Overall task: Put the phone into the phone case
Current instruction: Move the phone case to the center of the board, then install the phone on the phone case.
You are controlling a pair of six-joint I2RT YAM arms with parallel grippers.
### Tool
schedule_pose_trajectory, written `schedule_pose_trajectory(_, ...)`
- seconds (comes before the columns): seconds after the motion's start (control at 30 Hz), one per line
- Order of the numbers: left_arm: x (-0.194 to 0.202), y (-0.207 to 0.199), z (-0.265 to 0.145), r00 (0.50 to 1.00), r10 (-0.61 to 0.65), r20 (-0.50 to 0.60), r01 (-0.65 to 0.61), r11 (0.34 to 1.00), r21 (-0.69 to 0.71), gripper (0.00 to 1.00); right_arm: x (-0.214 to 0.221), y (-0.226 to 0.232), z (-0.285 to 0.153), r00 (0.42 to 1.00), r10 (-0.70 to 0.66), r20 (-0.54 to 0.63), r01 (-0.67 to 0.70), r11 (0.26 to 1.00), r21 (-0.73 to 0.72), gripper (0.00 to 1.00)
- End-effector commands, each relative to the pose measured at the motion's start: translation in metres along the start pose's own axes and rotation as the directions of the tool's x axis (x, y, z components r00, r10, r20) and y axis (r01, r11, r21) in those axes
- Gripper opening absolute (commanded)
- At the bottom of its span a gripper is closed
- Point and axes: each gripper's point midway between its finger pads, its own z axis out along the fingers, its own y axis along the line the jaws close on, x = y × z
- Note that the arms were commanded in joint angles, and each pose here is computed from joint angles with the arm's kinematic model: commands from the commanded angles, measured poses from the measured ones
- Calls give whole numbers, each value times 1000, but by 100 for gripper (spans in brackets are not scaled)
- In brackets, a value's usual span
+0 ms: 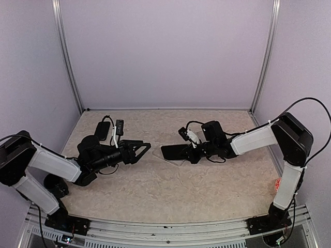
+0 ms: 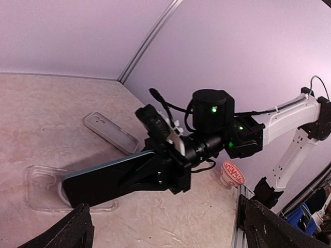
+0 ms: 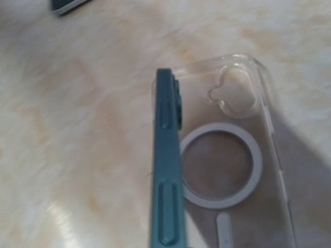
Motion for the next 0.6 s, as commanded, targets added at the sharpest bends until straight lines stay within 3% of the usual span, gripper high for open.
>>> schedule_pose_trajectory(0.0,-1,36,-11,997,-69,33,73,987,-144,99,8,32,-15,1000,0,-26,-4,990,-139,0)
schedule_pose_trajectory(0.23,4,66,-10,995,-98,14,98,956,-278,99,14,53,-30,999,4,-52,-14,983,-181,0)
schedule_pose_trajectory(0.57,25,83,-5,989,-147,-25,132,940,-315,99,-14,40,-48,980,198,12,-196,973,-119,0)
